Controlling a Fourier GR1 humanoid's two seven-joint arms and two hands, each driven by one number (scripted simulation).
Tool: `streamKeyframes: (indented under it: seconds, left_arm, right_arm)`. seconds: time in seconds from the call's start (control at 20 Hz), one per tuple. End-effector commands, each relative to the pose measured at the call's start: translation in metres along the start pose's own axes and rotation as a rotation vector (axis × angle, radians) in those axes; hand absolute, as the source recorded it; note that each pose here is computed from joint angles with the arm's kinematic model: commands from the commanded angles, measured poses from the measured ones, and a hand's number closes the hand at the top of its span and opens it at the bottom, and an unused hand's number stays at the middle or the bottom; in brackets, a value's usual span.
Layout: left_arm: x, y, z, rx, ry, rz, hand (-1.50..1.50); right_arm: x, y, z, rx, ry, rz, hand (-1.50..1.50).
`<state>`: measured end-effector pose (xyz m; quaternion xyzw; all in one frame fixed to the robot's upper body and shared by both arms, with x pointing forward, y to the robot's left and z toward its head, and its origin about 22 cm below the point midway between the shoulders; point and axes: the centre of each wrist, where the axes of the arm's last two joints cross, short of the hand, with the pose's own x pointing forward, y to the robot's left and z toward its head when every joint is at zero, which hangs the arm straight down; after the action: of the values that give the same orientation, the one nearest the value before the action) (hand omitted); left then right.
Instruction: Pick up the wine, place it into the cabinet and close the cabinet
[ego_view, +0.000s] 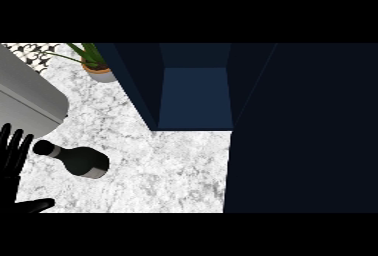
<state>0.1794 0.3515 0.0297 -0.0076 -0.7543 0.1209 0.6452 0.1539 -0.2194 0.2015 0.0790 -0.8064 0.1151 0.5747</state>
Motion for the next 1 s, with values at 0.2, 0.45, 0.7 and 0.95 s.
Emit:
streamKeyframes:
  seconds: [0.2, 0.45, 0.7, 0.95]
  left_arm:
    - [-0.016, 0.020, -0.006, -0.007, 0.027, -0.010, -1.50]
    - [-0.053, 0.011, 0.010, -0.012, 0.043, 0.000, -1.50]
    - [-0.075, 0.028, -0.006, -0.038, 0.050, 0.022, -1.50]
    - [-0.084, 0.019, -0.009, -0.036, 0.047, 0.026, -1.50]
  right_arm:
    - [0.038, 0.003, 0.029, 0.043, -0.058, -0.013, -1.50]
    - [0.027, 0.011, 0.022, 0.020, -0.056, -0.044, -1.50]
    - [0.021, -0.001, 0.030, 0.025, -0.054, -0.021, -1.50]
    - [0.027, 0.002, 0.032, 0.017, -0.066, -0.030, -1.50]
